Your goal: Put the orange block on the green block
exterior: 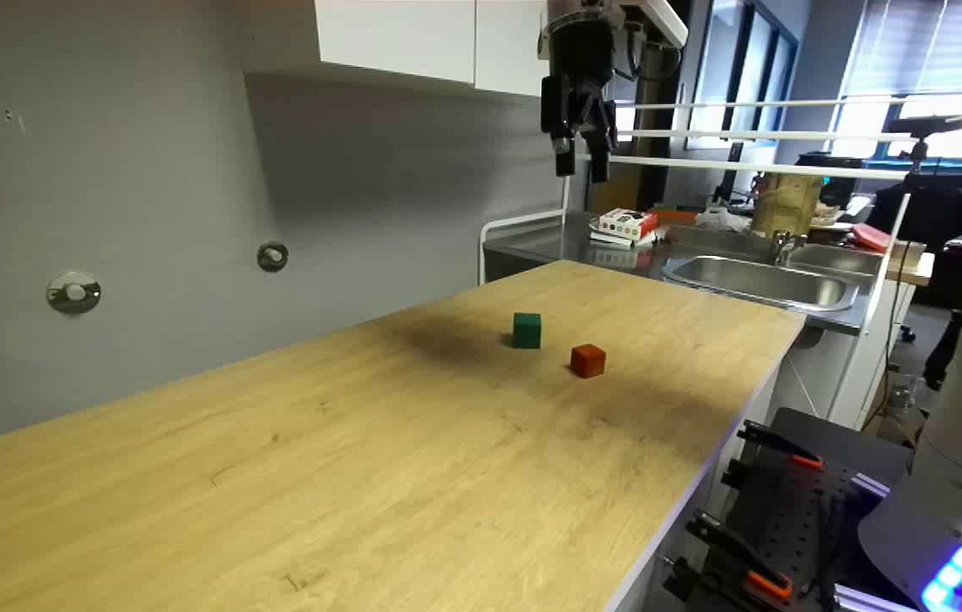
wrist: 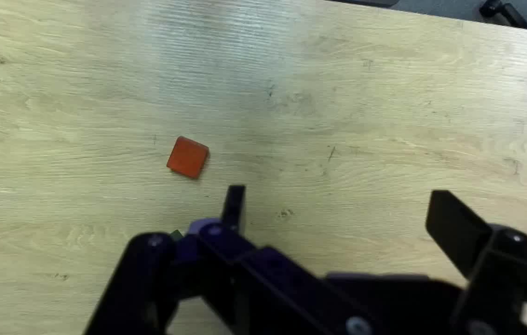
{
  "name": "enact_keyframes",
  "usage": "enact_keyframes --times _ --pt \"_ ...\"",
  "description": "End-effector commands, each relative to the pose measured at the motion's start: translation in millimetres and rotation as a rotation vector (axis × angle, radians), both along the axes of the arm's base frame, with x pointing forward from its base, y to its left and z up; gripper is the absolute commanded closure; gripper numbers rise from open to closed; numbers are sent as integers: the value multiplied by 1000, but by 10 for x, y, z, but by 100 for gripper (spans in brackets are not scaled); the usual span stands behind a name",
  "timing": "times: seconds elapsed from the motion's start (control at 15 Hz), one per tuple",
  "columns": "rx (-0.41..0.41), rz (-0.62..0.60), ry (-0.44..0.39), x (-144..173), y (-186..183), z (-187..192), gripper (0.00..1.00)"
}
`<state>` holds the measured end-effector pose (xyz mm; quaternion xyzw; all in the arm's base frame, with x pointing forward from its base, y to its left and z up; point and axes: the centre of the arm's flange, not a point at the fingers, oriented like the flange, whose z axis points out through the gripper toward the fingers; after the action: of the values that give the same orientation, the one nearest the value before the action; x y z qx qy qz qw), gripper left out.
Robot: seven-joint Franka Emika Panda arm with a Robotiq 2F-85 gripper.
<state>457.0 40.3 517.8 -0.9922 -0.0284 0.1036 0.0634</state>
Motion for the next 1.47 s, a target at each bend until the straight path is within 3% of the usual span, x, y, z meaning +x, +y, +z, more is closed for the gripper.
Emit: enact_keyframes --times 0.0,0.8,1.07,1.4 --pt "0 0 -2 2 0 6 0" --pt "-17 -29 -5 96 -33 -72 0" --pt "2 -73 -33 293 -182 -356 0" --pt "50 -177 -38 464 -489 -1040 0"
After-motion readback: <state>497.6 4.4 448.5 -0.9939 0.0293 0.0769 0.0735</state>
